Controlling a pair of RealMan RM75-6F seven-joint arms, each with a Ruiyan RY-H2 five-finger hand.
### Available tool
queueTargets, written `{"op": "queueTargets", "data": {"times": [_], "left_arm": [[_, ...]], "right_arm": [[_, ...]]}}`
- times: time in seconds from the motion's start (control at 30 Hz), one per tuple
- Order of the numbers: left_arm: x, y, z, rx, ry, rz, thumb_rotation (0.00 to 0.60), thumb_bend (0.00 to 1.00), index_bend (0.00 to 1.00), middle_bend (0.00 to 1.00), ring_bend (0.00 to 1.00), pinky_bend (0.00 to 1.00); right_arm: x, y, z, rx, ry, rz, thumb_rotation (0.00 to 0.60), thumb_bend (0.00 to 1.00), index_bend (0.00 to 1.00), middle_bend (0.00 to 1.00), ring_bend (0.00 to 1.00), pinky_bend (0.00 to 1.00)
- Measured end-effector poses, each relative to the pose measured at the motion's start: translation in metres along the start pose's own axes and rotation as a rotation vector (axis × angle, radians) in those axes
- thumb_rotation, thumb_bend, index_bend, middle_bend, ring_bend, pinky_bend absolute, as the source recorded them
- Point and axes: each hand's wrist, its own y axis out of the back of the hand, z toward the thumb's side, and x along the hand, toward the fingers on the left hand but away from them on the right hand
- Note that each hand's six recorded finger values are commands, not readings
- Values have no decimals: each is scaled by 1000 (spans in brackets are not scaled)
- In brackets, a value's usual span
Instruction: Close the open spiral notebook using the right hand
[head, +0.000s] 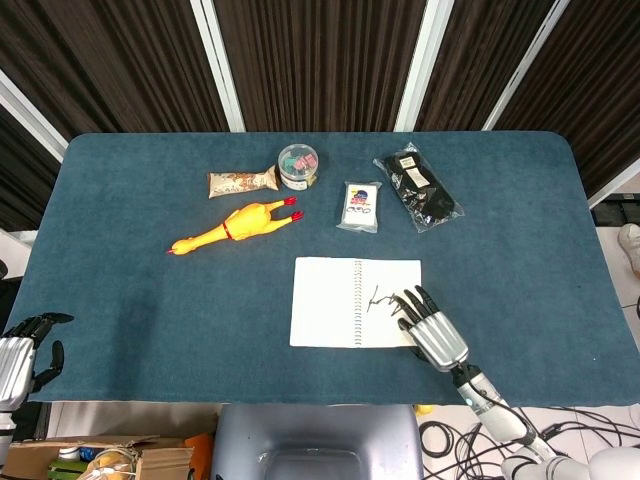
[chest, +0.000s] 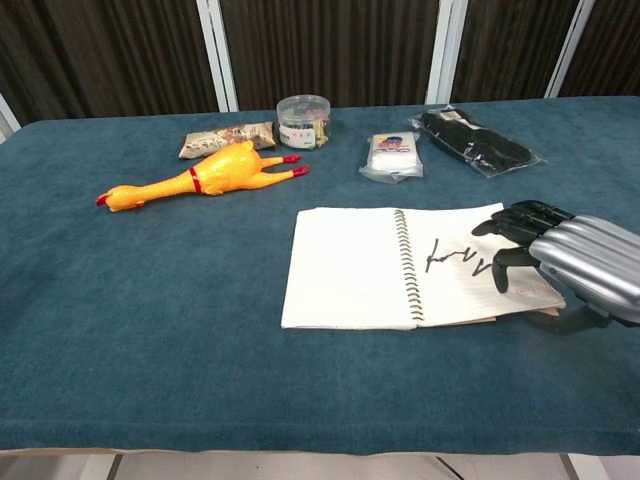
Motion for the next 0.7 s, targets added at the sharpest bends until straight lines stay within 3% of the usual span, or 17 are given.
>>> {"op": "queueTargets", "data": {"times": [0.17,0.7], "left_arm": [[1,0,0,-3,-2,-1,600,640,361,362,334,496],[3,-3,2,-9,-13,-18,600,640,361,361,335,497]], "right_arm": [[2,3,0,-6,3,-13,600,370,520,118,40,63],[-13,21,5,47,20,-40,600,369,402,118,37,63]]}}
